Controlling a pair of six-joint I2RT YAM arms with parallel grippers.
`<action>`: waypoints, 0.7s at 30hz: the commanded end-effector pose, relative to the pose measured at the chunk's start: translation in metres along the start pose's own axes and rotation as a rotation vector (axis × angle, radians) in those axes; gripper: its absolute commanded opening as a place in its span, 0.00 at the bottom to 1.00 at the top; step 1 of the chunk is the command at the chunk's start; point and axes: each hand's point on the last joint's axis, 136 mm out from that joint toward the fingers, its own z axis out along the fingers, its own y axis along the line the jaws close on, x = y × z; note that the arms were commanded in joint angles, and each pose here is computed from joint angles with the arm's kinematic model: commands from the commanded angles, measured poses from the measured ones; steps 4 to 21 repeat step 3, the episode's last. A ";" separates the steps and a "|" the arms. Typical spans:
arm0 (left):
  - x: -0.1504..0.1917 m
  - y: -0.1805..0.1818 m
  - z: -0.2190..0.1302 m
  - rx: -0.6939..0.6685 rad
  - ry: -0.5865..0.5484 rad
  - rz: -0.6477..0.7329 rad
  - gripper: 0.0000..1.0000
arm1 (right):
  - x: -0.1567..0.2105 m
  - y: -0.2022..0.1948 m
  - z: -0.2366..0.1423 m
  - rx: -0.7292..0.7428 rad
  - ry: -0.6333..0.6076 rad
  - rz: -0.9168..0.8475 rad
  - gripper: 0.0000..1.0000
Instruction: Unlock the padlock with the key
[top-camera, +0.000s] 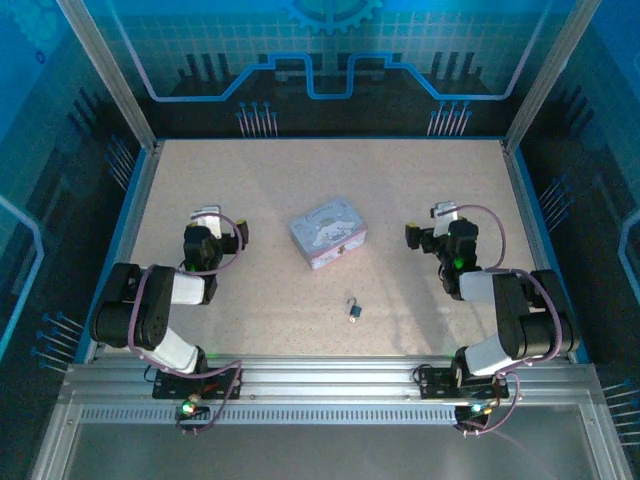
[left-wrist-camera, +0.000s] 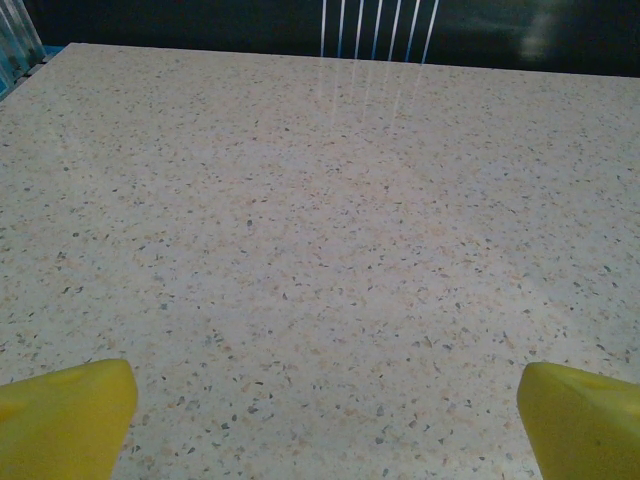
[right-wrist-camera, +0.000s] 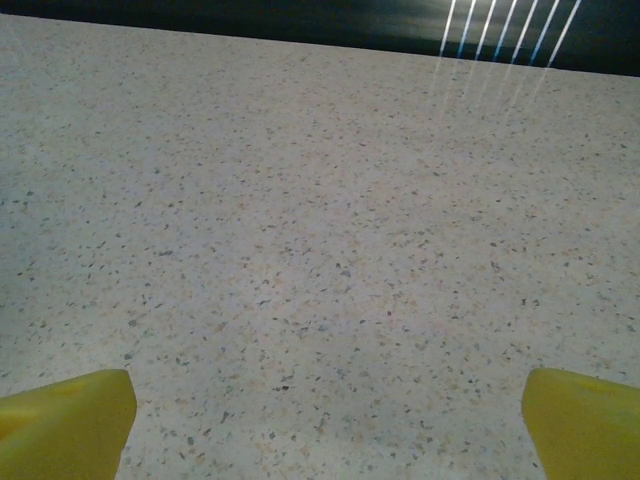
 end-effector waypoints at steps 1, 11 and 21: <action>-0.007 -0.003 0.001 0.020 -0.013 -0.021 0.99 | -0.005 0.004 0.004 -0.024 -0.004 -0.018 1.00; -0.007 -0.003 0.001 0.021 -0.015 -0.021 0.99 | -0.005 0.004 0.003 -0.024 -0.004 -0.018 1.00; -0.007 -0.003 0.001 0.021 -0.015 -0.021 0.99 | -0.005 0.004 0.003 -0.024 -0.004 -0.018 1.00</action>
